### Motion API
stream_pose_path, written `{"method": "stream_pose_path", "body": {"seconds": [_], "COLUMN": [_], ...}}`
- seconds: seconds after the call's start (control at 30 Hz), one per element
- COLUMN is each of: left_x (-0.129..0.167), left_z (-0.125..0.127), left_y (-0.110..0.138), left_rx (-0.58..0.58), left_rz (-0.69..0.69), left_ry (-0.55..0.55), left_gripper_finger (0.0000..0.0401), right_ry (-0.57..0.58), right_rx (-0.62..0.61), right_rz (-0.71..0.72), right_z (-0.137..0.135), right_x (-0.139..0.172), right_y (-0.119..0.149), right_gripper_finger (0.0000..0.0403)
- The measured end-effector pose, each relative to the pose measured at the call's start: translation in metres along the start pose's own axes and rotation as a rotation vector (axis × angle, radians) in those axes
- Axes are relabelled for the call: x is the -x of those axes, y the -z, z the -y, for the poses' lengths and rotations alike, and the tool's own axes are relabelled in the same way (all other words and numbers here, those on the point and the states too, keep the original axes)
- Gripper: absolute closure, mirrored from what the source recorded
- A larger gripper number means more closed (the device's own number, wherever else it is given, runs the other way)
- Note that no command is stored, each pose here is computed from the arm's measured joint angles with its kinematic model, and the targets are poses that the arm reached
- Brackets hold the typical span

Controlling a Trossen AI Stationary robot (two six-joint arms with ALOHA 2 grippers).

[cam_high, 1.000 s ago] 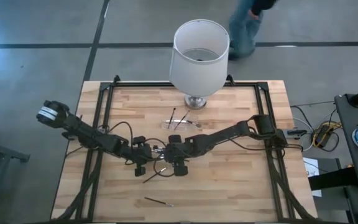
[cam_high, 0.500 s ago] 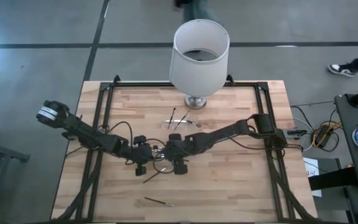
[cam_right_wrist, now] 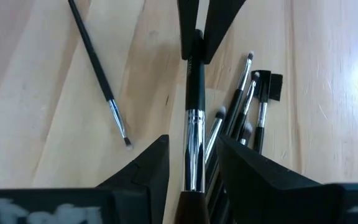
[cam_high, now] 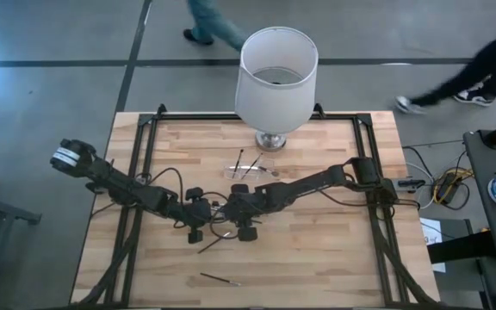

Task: Put items in baskets/containers
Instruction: Put the blush brush into the transparent organizer

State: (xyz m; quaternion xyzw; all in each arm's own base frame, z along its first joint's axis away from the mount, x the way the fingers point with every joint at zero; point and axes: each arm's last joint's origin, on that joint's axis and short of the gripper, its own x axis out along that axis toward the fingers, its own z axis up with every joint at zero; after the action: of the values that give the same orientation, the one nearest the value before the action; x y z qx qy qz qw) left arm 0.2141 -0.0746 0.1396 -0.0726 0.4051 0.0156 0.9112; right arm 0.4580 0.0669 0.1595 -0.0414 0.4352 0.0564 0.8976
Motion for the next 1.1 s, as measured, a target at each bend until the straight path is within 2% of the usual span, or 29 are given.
{"method": "stream_pose_path", "body": {"seconds": [0.23, 0.63, 1.1], "left_x": [0.0, 0.0, 0.0], "left_z": [0.0, 0.0, 0.001], "left_y": [0.0, -0.001, -0.003], "left_rx": [-0.002, 0.004, 0.011], "left_rz": [0.0, 0.014, 0.03], "left_ry": [0.0, 0.005, 0.012], "left_gripper_finger": [0.0374, 0.0374, 0.0375], "right_ry": [-0.001, -0.001, 0.001], "right_rx": [0.003, -0.002, -0.008], "right_rz": [-0.037, -0.06, -0.055], "right_z": [0.0, -0.001, 0.001], "right_x": [-0.001, -0.004, -0.004], "right_y": [0.005, 0.013, 0.012], "right_gripper_finger": [0.028, 0.0253, 0.0278]}}
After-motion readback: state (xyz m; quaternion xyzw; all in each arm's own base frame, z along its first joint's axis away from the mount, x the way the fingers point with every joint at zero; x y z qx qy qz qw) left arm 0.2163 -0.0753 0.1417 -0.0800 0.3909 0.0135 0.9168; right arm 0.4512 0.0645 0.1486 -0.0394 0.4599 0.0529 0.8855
